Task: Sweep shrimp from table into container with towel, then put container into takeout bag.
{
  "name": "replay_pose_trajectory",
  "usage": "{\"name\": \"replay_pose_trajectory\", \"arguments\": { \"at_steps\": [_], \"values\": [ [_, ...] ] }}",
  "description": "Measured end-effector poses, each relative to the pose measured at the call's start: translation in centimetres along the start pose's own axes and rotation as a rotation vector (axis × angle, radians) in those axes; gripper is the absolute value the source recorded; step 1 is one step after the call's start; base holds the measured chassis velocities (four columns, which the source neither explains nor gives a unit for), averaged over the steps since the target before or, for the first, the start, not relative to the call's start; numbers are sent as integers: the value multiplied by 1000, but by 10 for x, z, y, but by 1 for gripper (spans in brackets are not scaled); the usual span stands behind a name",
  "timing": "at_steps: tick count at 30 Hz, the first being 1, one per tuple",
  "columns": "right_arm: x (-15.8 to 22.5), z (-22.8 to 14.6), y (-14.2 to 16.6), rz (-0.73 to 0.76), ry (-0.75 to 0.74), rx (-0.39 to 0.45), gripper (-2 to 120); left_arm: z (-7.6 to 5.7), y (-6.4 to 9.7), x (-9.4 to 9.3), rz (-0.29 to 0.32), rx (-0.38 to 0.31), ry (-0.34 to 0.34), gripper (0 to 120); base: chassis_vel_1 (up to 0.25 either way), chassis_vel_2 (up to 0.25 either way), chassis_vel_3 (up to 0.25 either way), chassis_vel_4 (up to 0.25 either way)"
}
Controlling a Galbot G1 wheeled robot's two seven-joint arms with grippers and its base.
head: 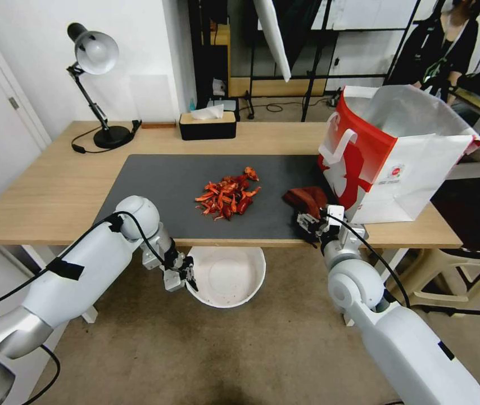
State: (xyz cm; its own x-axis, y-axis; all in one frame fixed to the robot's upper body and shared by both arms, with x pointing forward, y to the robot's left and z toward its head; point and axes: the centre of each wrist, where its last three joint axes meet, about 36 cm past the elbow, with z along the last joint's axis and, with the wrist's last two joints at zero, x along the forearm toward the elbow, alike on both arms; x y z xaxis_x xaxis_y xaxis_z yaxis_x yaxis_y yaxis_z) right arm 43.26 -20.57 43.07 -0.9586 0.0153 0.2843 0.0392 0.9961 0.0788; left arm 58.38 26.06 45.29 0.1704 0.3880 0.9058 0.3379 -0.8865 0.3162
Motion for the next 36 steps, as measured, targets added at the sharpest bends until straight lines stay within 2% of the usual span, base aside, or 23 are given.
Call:
{"name": "replay_pose_trajectory", "arguments": {
  "at_steps": [1, 4, 5, 12, 14, 17, 20, 30, 36],
  "values": [
    [0, 0, 0, 0, 0, 0, 62, 0, 0, 0, 0, 0, 0, 0, 0, 0, 0, 0],
    [1, -1, 1, -2, -3, -1, 47, 0, -1, 0, -2, 2, 0, 0, 0, 0, 0, 0],
    [1, -1, 1, -2, -3, -1, 47, 0, -1, 0, -2, 2, 0, 0, 0, 0, 0, 0],
    [3, -3, 0, -1, -4, 3, 20, 0, -2, 0, -5, 5, -2, 0, 0, 0, 0, 0],
    [3, -3, 0, -1, -4, 3, 18, 0, -2, 0, -6, 6, -2, 0, 0, 0, 0, 0],
    [4, -4, 0, -1, -4, 3, 5, 0, -3, 0, -6, 6, -2, 0, 0, 0, 0, 0],
    [4, -4, -1, -1, -3, 3, 1, 0, -3, 0, -6, 6, -1, 0, 0, 0, 0, 0],
    [8, -7, -1, -7, -11, -2, 1, 0, -3, 1, -9, 7, -1, 0, 0, 0, 0, 0],
    [15, -16, -1, -32, -57, -35, 1, -1, -5, -3, -10, 10, -6, 0, 0, 0, 0, 0]
  ]
}}
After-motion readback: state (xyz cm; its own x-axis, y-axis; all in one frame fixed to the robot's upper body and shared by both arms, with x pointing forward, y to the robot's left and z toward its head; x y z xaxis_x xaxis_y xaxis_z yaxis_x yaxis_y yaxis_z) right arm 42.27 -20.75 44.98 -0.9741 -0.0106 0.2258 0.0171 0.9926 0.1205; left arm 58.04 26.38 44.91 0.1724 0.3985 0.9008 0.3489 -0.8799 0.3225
